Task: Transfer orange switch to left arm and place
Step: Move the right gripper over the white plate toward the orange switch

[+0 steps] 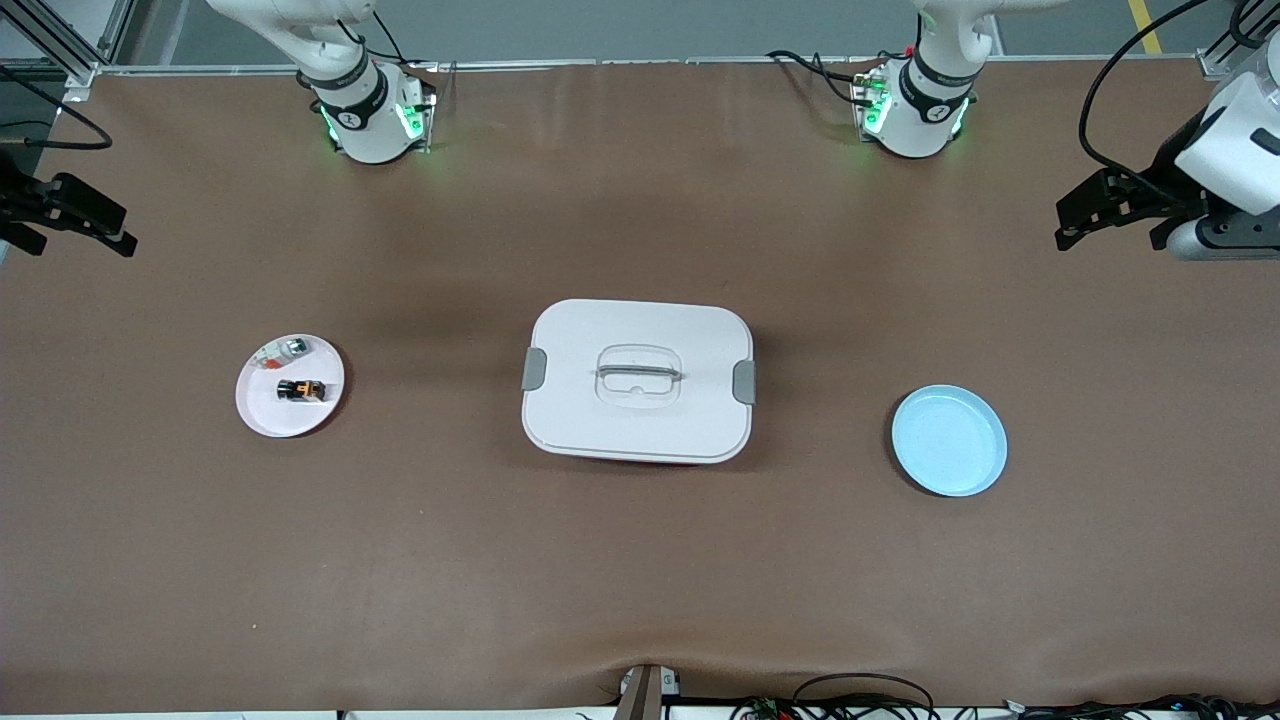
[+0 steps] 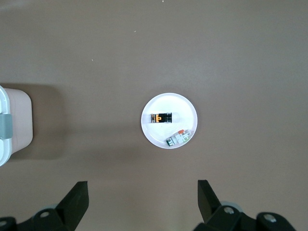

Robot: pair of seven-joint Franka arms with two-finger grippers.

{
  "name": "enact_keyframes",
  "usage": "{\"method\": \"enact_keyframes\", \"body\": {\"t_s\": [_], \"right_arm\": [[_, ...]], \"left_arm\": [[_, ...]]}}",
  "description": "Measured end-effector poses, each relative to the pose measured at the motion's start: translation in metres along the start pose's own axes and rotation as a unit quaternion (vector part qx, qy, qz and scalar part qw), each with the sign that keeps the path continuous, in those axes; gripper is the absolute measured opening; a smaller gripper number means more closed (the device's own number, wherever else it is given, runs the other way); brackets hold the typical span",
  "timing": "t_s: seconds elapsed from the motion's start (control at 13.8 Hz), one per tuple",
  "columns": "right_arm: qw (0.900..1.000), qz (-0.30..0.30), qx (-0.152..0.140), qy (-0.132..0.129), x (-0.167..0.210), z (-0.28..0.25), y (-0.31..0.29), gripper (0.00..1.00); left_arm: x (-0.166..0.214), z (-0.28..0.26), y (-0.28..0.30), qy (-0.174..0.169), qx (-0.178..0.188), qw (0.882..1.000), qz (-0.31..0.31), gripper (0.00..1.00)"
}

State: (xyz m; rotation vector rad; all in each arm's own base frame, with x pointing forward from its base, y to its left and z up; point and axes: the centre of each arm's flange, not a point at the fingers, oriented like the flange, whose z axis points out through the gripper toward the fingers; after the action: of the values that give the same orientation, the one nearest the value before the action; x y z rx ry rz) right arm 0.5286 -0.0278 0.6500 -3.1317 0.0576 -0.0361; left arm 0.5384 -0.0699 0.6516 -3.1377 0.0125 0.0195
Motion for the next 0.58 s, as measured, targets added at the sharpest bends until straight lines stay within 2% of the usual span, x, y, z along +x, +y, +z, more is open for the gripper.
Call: {"method": "enact_keyframes", "body": {"t_s": [0.58], "right_arm": [[1.000,0.000,0.000,-0.002,0.0006,0.0016,0.0002,1.00]], "left_arm": [[0.0000,0.0000,0.0004,0.000,0.000,1.000,0.000,1.00]]}}
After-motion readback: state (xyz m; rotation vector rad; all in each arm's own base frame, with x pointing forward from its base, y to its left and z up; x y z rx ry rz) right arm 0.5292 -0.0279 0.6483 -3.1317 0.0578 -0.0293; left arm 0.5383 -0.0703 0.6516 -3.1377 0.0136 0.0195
